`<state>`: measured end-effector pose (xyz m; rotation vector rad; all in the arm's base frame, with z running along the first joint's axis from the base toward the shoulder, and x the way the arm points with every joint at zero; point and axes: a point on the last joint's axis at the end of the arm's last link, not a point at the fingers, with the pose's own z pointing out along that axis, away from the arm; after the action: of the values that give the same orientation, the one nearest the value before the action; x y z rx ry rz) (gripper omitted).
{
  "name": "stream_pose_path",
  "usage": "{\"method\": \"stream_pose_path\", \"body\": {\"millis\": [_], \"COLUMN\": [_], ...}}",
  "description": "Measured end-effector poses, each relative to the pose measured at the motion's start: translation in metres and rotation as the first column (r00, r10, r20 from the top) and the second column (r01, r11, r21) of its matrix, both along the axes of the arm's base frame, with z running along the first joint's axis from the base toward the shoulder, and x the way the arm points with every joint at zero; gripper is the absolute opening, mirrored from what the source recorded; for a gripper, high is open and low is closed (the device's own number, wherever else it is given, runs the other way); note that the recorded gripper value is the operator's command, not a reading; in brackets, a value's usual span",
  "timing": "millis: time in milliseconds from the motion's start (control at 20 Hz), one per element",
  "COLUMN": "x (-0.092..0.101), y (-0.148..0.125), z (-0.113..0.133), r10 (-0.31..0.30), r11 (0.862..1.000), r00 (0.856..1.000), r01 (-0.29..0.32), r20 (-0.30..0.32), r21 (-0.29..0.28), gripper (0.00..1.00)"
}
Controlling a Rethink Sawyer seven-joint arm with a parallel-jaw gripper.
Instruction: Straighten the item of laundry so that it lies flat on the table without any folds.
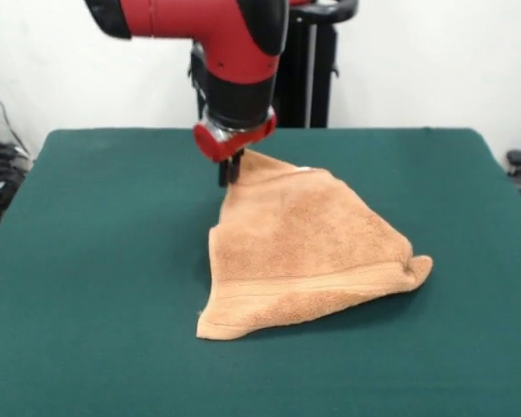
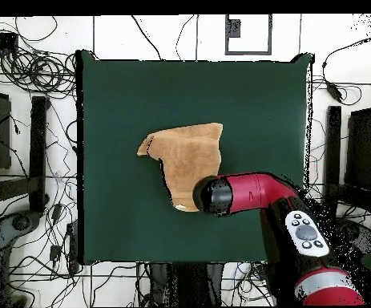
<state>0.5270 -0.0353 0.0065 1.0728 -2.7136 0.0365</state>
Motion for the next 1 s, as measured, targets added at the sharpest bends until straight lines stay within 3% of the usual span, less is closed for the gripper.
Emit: {"method": "stream_pose_path", "body": {"millis": [300,1000], "x": [-0.014,-0.033], "y": [-0.019,-0.045], "z": [0.009,0.008], "r10": [-0.014,-0.048], "r11": [0.997,0.991], "r00": [0.999,0.997], "r01": [0.011,0.04], "r20": [-0.033,-0.067], "r21": [-0.07,-0.126], "gripper": [0.0,0.0]}}
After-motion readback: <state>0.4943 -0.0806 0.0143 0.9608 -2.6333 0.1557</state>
